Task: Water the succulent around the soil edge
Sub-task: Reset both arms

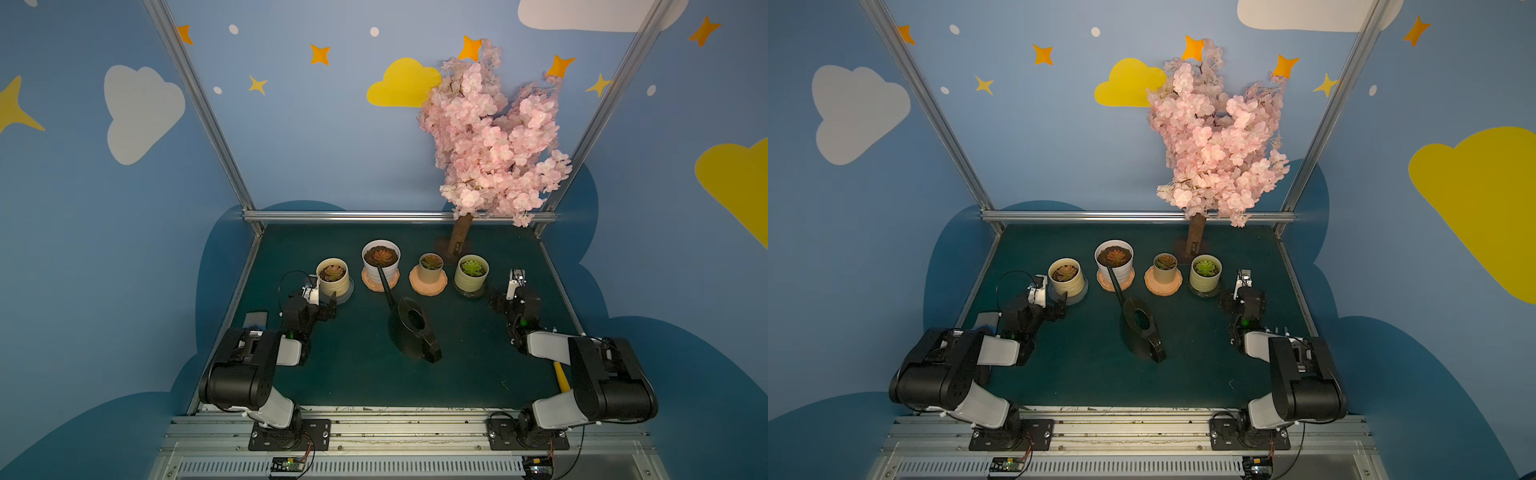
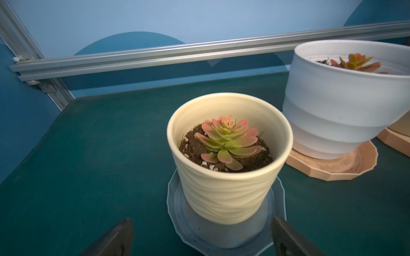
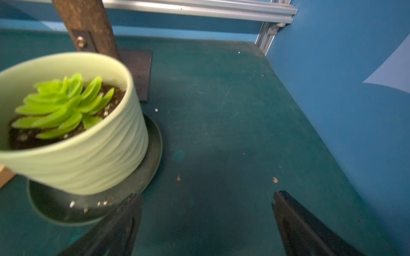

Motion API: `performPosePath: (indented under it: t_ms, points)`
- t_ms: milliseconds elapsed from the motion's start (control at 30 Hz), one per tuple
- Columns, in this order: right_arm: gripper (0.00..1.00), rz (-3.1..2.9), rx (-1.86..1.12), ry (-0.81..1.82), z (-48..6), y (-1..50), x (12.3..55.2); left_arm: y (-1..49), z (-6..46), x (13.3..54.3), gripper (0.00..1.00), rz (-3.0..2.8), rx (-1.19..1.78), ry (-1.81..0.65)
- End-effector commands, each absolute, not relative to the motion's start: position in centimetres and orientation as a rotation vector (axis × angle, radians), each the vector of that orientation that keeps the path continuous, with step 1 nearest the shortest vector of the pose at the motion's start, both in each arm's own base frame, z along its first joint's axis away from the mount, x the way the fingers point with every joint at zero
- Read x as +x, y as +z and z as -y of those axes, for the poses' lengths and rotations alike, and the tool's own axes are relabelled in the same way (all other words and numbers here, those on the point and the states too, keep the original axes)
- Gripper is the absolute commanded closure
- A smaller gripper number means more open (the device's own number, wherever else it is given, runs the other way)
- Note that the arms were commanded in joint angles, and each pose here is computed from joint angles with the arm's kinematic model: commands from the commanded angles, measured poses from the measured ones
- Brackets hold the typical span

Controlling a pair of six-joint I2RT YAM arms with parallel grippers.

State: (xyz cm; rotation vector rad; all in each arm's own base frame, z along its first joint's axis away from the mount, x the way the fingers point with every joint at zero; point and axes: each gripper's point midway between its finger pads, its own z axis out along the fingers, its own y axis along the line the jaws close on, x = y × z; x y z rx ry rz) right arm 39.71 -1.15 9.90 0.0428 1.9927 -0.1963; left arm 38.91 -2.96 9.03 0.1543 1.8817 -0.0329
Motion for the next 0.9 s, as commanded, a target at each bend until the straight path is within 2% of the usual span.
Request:
performPosePath:
  t_ms: [0, 867]
  points:
    - [0.04, -2.061, 0.014, -0.131, 0.39, 8.69, 39.22, 8.66, 3.00, 39.13, 0.00, -1.907, 0.152, -0.030]
    - [0.04, -2.058, 0.014, -0.139, 0.43, 8.77, 39.19, 8.69, 3.03, 39.15, 0.00, -1.906, 0.154, -0.029]
